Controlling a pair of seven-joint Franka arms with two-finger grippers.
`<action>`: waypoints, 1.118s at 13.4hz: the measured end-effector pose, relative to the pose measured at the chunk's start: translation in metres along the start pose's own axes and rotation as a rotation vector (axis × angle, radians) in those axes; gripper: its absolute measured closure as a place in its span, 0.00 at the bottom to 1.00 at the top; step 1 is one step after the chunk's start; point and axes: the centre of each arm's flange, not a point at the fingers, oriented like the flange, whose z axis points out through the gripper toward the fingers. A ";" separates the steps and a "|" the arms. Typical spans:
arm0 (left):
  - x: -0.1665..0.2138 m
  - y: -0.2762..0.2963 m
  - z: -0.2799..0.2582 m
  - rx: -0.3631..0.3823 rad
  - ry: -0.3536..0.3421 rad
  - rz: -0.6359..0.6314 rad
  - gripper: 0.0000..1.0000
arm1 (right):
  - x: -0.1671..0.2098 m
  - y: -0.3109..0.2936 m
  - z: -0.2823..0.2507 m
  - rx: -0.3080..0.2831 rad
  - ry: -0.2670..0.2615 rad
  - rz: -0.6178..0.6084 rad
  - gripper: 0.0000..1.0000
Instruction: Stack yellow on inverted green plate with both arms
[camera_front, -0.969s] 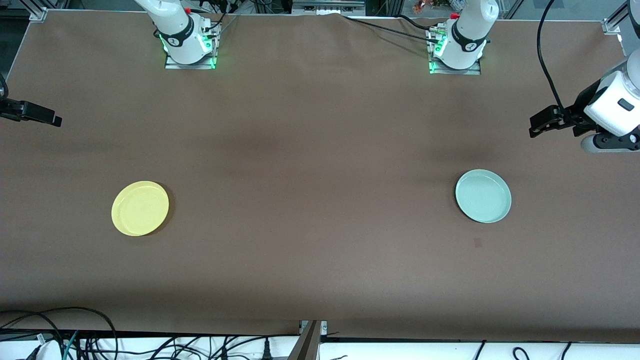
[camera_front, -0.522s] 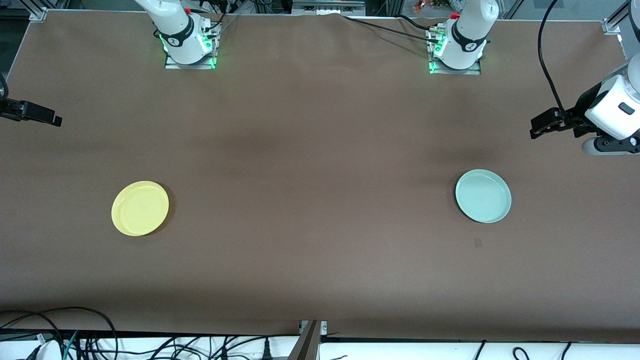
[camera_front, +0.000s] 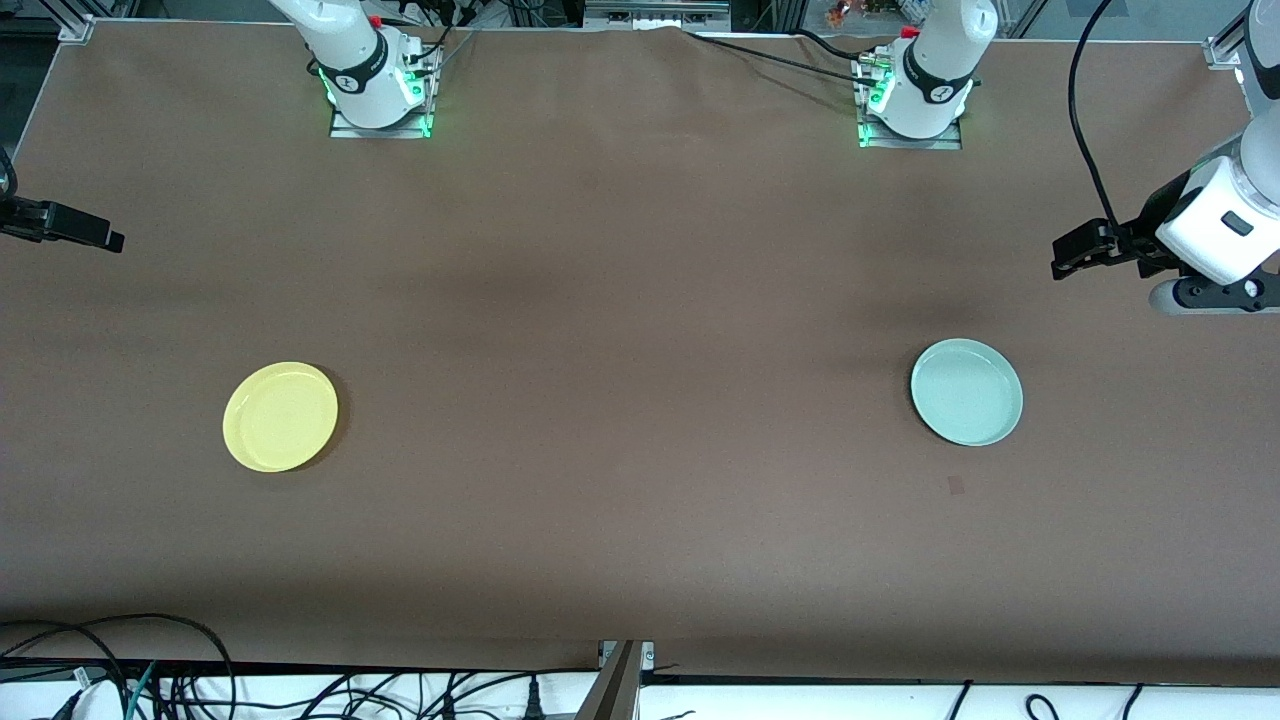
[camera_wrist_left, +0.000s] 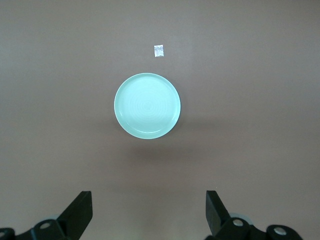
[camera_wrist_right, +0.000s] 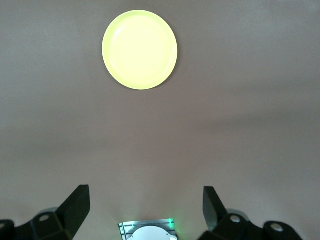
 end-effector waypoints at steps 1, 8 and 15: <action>0.000 0.000 0.000 0.000 0.000 0.000 0.00 | 0.000 0.000 0.000 0.000 0.000 0.000 0.00; 0.001 0.005 0.002 0.000 -0.004 0.008 0.00 | 0.000 0.000 0.000 0.000 -0.001 0.000 0.00; 0.001 0.002 0.001 0.003 -0.003 0.004 0.00 | 0.000 0.000 0.000 0.000 -0.001 0.000 0.00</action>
